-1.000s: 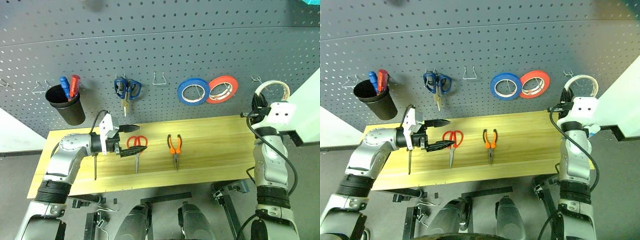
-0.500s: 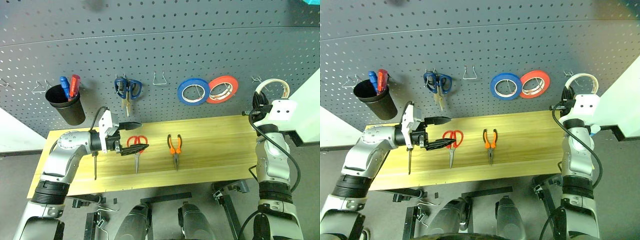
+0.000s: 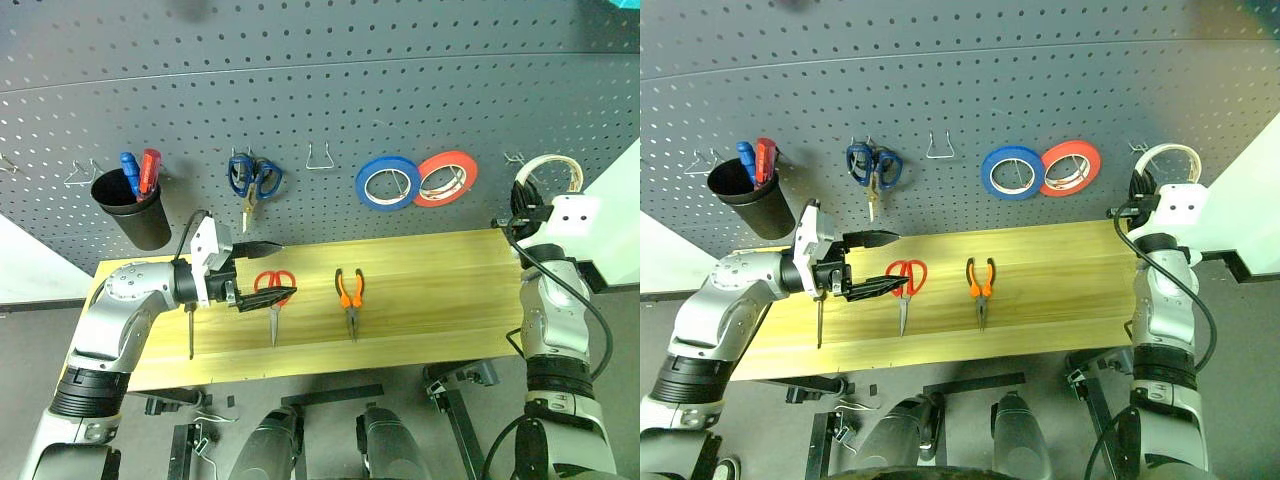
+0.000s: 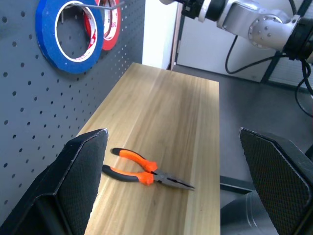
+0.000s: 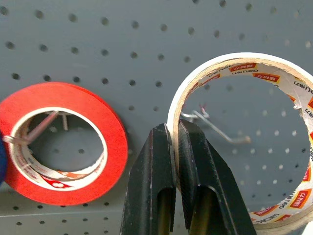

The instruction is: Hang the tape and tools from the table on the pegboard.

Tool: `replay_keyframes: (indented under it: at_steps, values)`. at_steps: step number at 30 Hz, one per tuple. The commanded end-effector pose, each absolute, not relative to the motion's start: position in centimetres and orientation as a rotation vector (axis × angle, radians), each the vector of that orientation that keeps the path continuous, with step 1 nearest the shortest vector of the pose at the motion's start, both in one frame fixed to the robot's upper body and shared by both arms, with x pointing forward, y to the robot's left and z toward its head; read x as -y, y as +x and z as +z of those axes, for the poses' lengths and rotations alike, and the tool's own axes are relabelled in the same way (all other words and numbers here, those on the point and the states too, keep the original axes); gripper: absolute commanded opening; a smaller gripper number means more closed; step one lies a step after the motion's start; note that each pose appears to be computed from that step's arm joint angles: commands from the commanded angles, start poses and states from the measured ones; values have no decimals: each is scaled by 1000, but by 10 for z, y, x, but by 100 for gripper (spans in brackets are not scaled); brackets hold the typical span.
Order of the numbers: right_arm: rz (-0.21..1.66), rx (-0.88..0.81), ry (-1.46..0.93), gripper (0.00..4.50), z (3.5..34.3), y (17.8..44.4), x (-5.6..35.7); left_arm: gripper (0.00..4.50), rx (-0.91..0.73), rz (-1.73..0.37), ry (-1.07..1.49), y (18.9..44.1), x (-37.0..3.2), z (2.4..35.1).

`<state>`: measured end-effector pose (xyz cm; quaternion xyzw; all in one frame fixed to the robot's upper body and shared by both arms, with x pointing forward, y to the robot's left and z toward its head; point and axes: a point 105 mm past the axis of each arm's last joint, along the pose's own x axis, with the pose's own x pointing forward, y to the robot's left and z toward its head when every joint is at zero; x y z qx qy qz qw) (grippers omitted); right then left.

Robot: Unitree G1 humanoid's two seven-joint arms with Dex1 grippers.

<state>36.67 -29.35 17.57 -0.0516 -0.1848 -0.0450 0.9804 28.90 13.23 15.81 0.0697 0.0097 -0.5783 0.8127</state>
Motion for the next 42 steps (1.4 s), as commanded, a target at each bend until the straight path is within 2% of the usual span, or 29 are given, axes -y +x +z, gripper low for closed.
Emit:
replay_keyframes:
  at_steps: [1, 33, 35, 36, 42]
  values:
    - [-92, 447, -110, 3, 196, 366, 298, 450, 34, -1230, 172, 285, -134, 174]
    - [-61, 398, -89, 3, 185, 395, 305, 450, 44, -1199, 169, 274, -135, 184]
    - [-67, 399, -93, 60, 186, 395, 307, 450, 59, -1196, 167, 274, -134, 186]
    - [-67, 399, -95, 73, 186, 395, 307, 450, 72, -1191, 165, 275, -134, 188]
    - [-75, 393, -107, 270, 186, 395, 311, 450, 174, -1176, 121, 276, -133, 204]
